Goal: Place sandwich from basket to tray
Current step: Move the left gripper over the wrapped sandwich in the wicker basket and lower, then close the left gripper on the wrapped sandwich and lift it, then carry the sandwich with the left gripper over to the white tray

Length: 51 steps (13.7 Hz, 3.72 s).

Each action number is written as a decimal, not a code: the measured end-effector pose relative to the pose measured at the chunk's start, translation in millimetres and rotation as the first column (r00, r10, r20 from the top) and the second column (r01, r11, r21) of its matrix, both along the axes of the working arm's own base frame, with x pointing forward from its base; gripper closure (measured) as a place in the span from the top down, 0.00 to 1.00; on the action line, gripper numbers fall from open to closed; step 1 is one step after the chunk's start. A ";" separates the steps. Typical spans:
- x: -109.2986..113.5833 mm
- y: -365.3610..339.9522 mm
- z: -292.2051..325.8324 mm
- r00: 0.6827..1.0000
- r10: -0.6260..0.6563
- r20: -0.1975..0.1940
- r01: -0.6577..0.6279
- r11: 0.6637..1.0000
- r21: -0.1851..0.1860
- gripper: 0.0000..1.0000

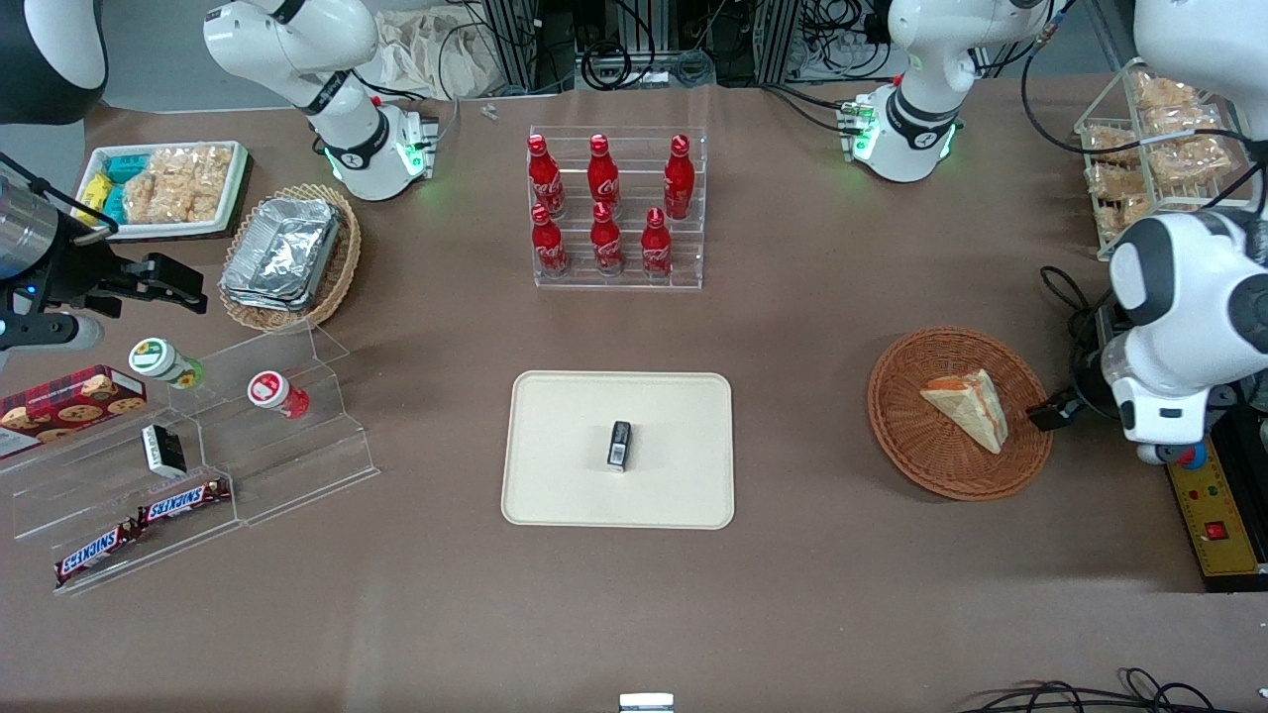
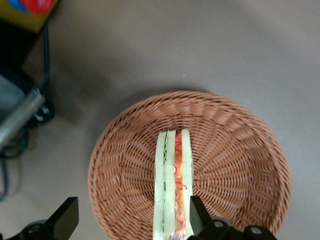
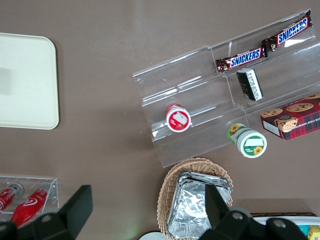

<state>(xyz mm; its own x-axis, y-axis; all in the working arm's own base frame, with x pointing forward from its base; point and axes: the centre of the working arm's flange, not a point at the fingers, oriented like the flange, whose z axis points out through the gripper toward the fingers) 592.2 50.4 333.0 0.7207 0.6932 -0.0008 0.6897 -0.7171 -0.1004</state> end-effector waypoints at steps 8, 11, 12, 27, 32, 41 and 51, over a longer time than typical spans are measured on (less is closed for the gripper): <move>2.7 -54.9 -34.9 0.992 0.125 -0.015 -0.125 0.992 0.005 1.00; 2.3 -53.7 -45.2 0.992 0.127 -0.024 -0.127 0.992 0.005 1.00; 1.5 -53.7 -48.5 0.992 0.126 -0.022 -0.126 0.992 0.004 1.00; -2.4 -60.5 -60.9 0.993 0.118 0.019 -0.118 0.993 -0.008 0.33; 19.7 -101.9 62.7 0.997 -0.061 -0.039 0.061 0.998 -0.006 0.19; 42.2 -266.8 181.3 0.858 -0.513 0.003 0.509 0.850 -0.133 0.19; 44.2 -452.2 -31.5 0.755 -0.655 0.006 0.647 0.745 -0.161 0.19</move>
<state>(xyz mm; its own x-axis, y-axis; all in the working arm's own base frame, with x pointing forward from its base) 636.4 -401.8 301.5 0.9931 0.0440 -0.1084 0.0465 -0.9987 0.0205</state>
